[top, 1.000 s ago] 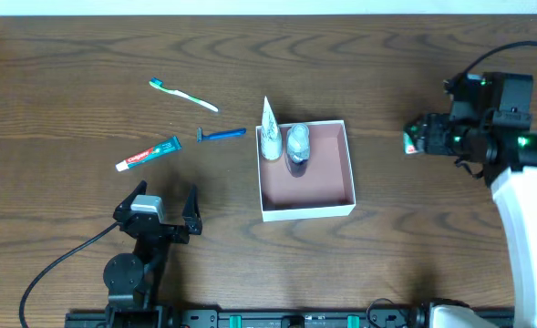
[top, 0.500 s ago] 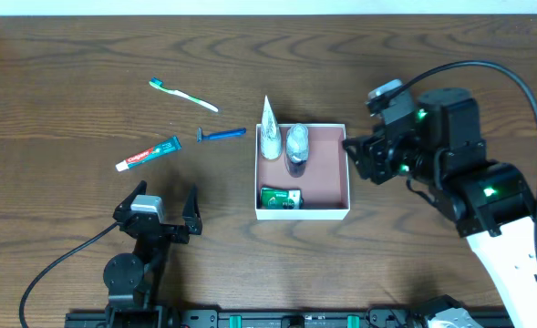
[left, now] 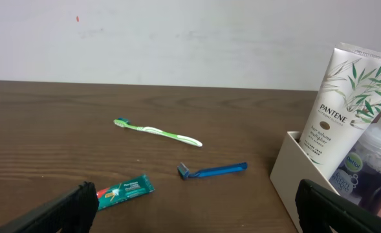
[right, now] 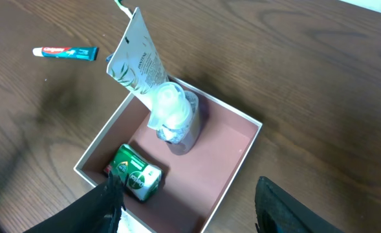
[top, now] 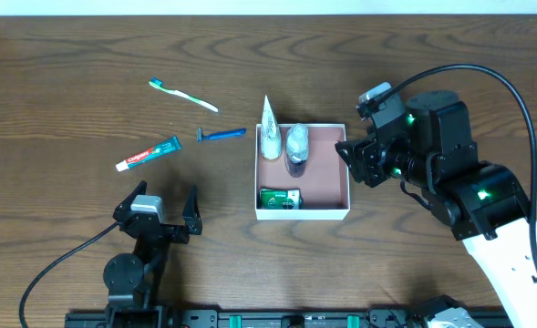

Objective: Pack container
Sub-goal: 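Carry the Dettol soap into the box and release it, then withdraw the right gripper from the box to the right side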

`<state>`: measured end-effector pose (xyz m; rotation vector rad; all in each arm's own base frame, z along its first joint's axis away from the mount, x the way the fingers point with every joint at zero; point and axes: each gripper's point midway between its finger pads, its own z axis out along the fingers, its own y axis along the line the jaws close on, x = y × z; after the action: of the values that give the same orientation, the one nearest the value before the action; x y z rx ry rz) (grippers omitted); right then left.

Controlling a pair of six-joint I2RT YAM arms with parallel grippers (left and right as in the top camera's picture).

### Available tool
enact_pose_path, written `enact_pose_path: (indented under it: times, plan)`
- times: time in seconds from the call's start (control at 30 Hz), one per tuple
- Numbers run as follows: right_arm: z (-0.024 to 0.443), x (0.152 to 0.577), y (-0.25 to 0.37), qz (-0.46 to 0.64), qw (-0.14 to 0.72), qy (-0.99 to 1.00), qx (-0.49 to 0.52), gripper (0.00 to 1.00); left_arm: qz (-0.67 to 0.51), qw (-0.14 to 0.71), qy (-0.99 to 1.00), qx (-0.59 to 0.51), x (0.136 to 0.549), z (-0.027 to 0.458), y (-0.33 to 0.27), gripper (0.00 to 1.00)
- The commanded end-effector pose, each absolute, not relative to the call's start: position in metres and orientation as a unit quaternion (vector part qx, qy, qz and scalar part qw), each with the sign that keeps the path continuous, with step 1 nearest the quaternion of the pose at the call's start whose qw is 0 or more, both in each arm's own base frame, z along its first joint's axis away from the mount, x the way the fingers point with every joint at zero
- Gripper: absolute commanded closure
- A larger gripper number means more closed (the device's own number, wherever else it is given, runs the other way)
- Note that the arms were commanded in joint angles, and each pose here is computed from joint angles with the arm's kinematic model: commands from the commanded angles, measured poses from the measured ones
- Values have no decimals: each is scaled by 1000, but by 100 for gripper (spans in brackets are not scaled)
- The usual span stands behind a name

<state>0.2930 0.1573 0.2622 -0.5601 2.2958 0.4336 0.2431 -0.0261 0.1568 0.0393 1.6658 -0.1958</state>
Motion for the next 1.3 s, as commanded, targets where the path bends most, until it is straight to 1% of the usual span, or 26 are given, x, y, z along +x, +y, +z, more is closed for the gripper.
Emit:
enact_pose_path:
  times: [0.0,0.57,0.93,1.27]
  plan:
    - [269,293,159,166,370,886,-225,37,-86,650,755,23,243,140,-27,2]
    - [265,291,158,165,360,890,-225,37,-86,650,755,23,243,140,-27,2]
    - [240,295,160,159,319,907,-224,36,-86,650,755,23,243,140,-27,2]
    - [228,298,161,156,298,915,-221,36,-86,650,755,23,243,140,-27,2]
